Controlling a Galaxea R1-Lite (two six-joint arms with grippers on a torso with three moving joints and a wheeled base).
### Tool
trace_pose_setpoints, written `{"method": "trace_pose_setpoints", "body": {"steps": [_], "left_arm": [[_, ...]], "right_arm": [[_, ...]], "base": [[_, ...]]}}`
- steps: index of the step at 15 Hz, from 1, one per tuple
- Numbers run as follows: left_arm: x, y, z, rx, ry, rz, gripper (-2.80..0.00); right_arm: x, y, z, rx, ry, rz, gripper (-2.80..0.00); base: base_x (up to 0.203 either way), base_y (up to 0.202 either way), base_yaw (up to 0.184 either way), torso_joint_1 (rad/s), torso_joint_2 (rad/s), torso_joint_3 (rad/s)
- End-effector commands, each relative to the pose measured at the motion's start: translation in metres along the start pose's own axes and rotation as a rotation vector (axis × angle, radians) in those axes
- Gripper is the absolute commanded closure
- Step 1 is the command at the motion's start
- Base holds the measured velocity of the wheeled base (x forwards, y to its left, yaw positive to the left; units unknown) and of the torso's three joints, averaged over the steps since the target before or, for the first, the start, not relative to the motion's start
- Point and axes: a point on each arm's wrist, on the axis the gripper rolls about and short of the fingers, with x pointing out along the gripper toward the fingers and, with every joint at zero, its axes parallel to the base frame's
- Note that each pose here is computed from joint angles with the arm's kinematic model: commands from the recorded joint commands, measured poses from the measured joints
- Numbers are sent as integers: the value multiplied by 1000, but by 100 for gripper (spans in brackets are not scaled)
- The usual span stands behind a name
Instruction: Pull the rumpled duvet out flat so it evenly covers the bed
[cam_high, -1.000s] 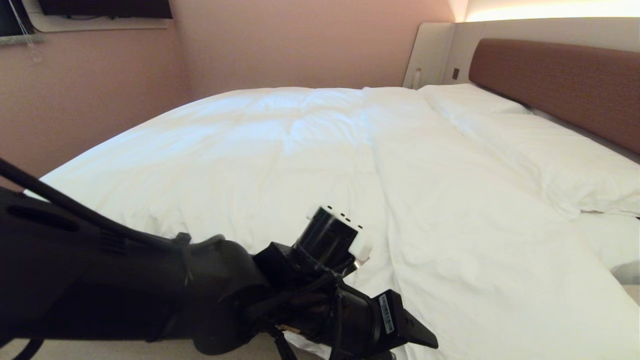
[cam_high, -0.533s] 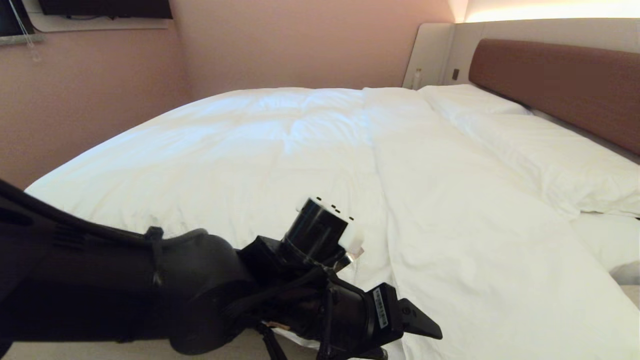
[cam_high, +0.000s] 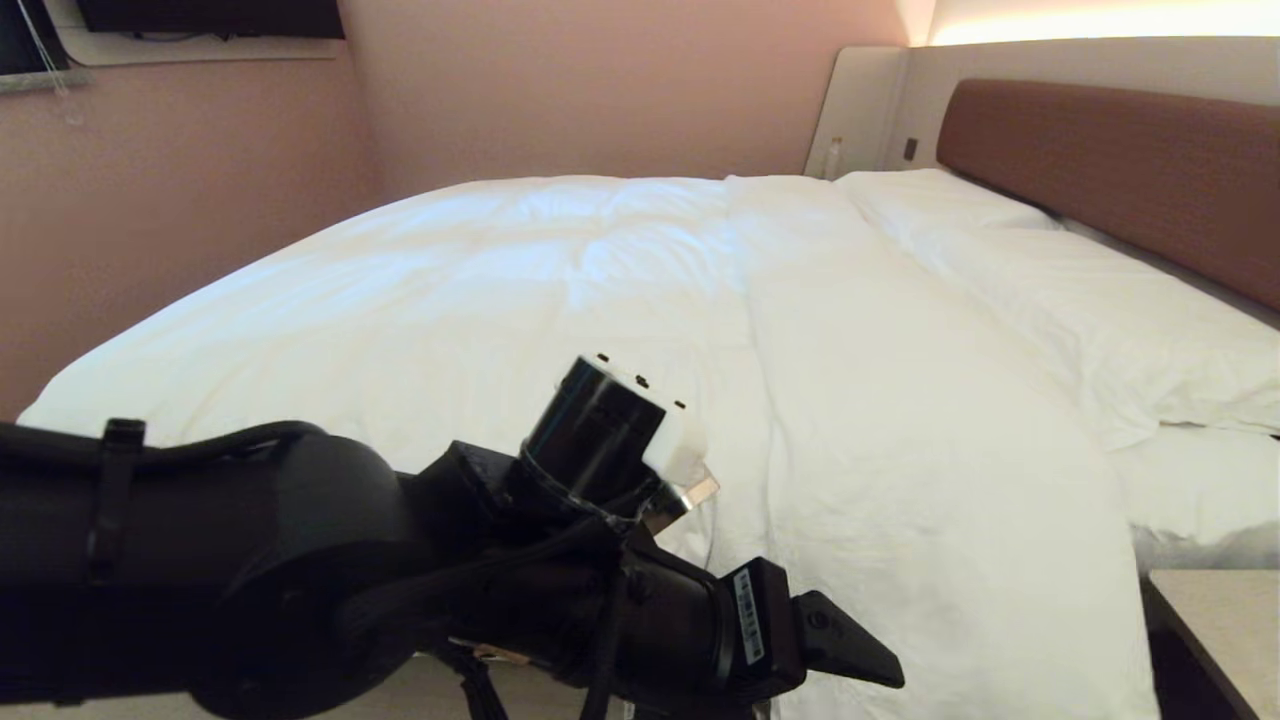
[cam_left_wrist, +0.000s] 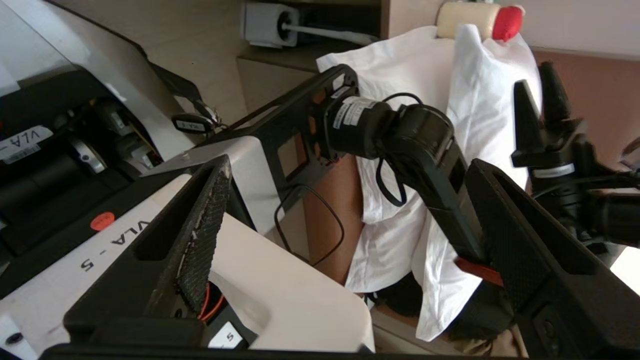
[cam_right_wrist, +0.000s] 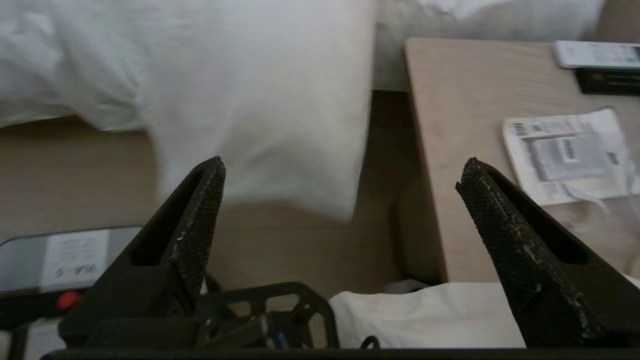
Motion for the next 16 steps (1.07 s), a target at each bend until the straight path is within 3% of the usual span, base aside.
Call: {"method": "trace_pose_setpoints", "body": {"steps": [1,5,9,10,12,16], "left_arm": [[-5,-4,-2,3,-5,-14,-280],[-35,-19,-10,41,-56,-73,-280],[-87,-28,-17,58,-172,-105,-280],[-102,-29,-19,68,-212,-110,-280],[-129,-30,-27,97,-284,-107,-280],[-193,-33,-60,220,-564,-12,-280]], "right_arm": [[-5,-1,-3,8,-13,71,-280],[1,4,18,29,-60,70,-280],[15,12,40,34,-72,70,-280],[19,14,46,36,-77,70,0],[28,20,58,51,-82,71,0],[44,29,81,125,-129,71,0]], "base": [[0,0,0,0,0,0],[0,0,0,0,0,0],[0,0,0,0,0,0],[0,0,0,0,0,0],[0,0,0,0,0,0],[0,0,0,0,0,0]]}}
